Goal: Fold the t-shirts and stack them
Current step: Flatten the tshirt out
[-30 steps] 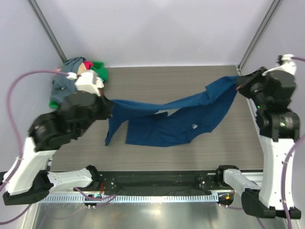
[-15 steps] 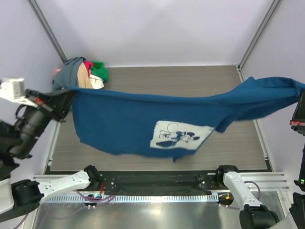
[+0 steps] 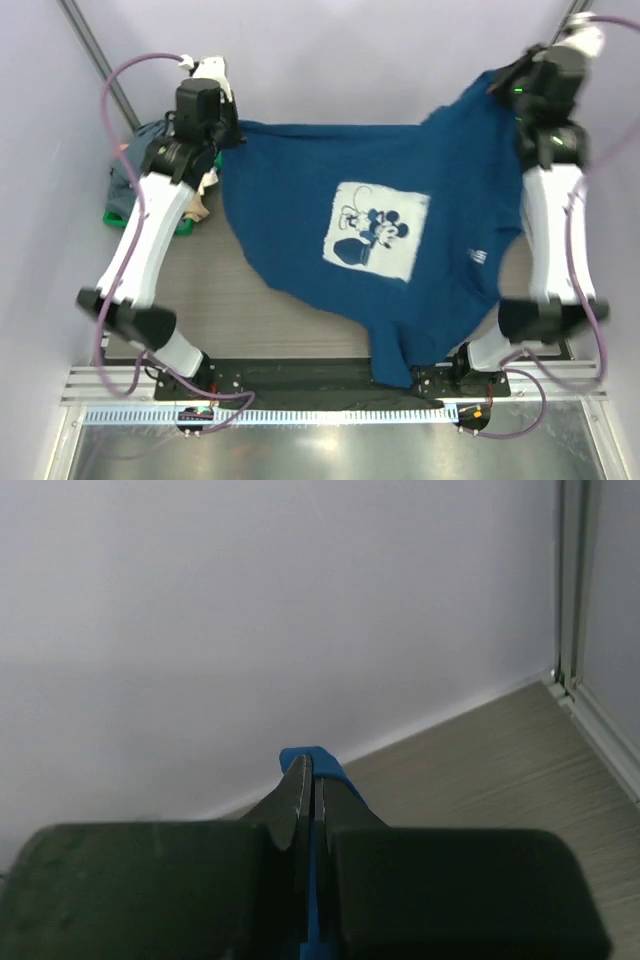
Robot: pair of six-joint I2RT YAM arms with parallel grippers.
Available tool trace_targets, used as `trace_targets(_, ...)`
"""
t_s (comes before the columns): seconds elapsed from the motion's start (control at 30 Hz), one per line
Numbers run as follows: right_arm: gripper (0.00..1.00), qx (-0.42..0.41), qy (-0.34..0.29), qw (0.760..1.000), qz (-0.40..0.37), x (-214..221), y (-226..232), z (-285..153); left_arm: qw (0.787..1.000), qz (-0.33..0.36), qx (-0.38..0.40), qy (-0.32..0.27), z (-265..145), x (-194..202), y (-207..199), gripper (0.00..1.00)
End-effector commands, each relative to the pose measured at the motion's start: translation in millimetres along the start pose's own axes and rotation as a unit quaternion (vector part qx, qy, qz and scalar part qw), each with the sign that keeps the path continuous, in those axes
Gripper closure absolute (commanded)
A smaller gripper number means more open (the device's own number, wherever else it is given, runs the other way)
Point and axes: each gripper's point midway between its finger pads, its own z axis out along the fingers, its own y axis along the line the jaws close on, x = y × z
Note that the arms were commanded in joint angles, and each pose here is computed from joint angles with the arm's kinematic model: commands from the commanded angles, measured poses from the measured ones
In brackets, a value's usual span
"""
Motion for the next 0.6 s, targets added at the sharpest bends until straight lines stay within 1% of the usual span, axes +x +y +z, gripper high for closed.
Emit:
trace_targets(0.0,0.99,0.011,0.092,0.995,-0.034,98,-23,94,0.990,-0.060,0.005,0.130,94,85,18,1.00)
trace_targets(0.03,0.96,0.010,0.121,0.992,-0.037,124,-29,112,0.984,-0.072,-0.006,0.163,119,110,34,0.94)
trace_targets(0.07,0.82,0.029,0.182,0.982,-0.042,183,-52,142,0.980,-0.084,0.003,0.179,135,118,34,0.83)
trace_targets(0.1,0.46,0.026,0.185,0.982,-0.042,186,-50,153,0.969,-0.093,0.004,0.230,144,144,36,0.70)
trace_targets(0.13,0.35,0.010,0.212,0.977,-0.038,207,-50,162,0.950,-0.098,-0.002,0.295,172,194,40,0.47)
trace_targets(0.17,0.27,0.016,0.236,0.971,-0.039,232,-58,171,0.942,-0.099,0.000,0.321,175,206,38,0.42)
trace_targets(0.2,0.15,0.011,0.241,0.970,-0.032,235,-56,173,0.934,-0.097,-0.008,0.345,175,219,36,0.39)
trace_targets(0.23,0.12,0.011,0.245,0.969,-0.031,238,-57,172,0.932,-0.094,-0.017,0.350,174,225,39,0.34)
trace_targets(0.27,0.11,0.014,0.251,0.968,-0.030,242,-58,170,0.934,-0.096,-0.021,0.344,170,224,39,0.31)
trace_targets(0.3,0.08,0.019,0.255,0.966,-0.027,243,-60,161,0.930,-0.104,-0.029,0.350,168,245,42,0.28)
trace_targets(0.33,0.07,0.023,0.259,0.965,-0.027,245,-63,157,0.934,-0.110,-0.033,0.337,165,242,43,0.20)
trace_targets(0.37,0.07,0.026,0.263,0.964,-0.024,247,-65,151,0.944,-0.114,-0.044,0.306,156,223,48,0.18)
trace_targets(0.4,0.07,0.033,0.275,0.961,-0.021,253,-69,136,0.943,-0.121,-0.050,0.307,150,224,48,0.18)
trace_targets(0.43,0.07,0.032,0.276,0.961,-0.013,254,-69,129,0.938,-0.123,-0.060,0.320,140,235,52,0.18)
trace_targets(0.47,0.07,0.032,0.285,0.958,-0.006,261,-70,121,0.939,-0.127,-0.062,0.313,129,228,52,0.18)
trace_targets(0.5,0.07,0.043,0.316,0.948,-0.003,289,-83,106,0.939,-0.129,-0.067,0.311,122,228,53,0.18)
trace_targets(0.53,0.07,0.039,0.316,0.948,0.008,286,-79,96,0.938,-0.129,-0.074,0.313,114,234,53,0.18)
trace_targets(0.57,0.07,0.031,0.324,0.945,0.015,295,-79,90,0.938,-0.125,-0.088,0.312,101,240,58,0.18)
